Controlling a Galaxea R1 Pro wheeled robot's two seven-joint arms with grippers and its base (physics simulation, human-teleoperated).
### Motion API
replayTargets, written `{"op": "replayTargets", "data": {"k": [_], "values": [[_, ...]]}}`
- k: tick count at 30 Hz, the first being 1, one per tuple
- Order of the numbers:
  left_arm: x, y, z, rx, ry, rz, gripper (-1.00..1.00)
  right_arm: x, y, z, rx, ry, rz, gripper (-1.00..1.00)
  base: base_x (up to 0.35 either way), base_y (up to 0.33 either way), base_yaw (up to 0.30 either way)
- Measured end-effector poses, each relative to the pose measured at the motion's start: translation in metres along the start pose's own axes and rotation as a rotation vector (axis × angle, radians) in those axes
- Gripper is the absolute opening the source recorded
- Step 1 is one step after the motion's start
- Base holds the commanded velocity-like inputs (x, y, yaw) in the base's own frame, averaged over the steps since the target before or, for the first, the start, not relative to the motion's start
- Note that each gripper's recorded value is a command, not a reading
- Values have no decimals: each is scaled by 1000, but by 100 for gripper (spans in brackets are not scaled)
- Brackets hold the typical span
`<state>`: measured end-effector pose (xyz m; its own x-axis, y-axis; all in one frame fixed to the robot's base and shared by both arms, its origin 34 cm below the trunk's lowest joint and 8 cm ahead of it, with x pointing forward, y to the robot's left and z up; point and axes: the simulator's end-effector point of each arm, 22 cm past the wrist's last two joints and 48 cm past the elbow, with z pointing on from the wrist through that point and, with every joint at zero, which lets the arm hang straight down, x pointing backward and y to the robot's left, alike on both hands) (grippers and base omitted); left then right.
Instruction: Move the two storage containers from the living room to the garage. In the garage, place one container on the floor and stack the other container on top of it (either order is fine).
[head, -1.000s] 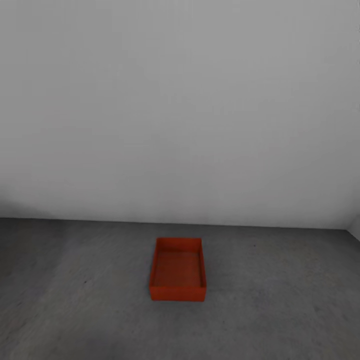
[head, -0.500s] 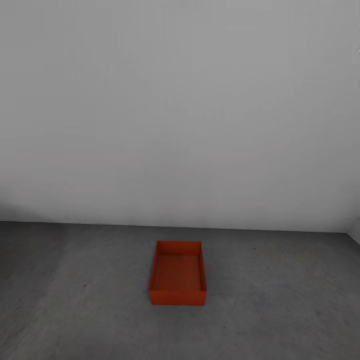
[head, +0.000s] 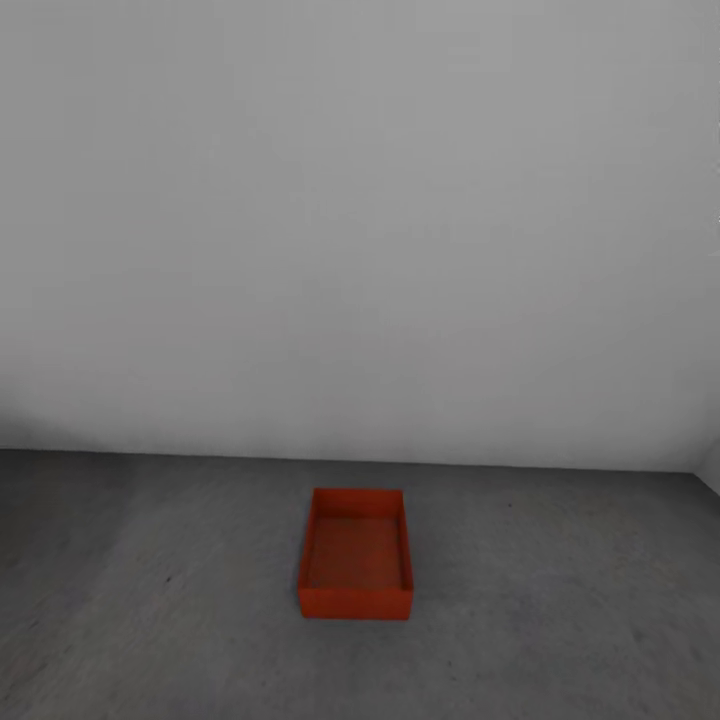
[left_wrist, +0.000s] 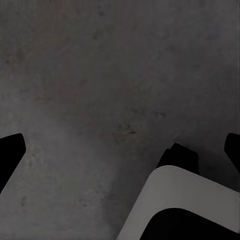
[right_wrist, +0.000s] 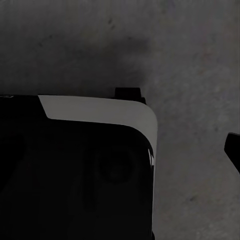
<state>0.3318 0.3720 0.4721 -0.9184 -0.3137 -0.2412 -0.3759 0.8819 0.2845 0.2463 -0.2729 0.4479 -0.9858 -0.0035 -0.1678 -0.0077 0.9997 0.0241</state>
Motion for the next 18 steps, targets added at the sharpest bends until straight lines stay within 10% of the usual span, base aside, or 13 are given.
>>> {"op": "replayTargets", "data": {"k": [18], "values": [[-11, -2, -4, 9, -25, -10, 100, -11, 1, -1, -1, -32, -1, 100, 0, 0, 0]]}}
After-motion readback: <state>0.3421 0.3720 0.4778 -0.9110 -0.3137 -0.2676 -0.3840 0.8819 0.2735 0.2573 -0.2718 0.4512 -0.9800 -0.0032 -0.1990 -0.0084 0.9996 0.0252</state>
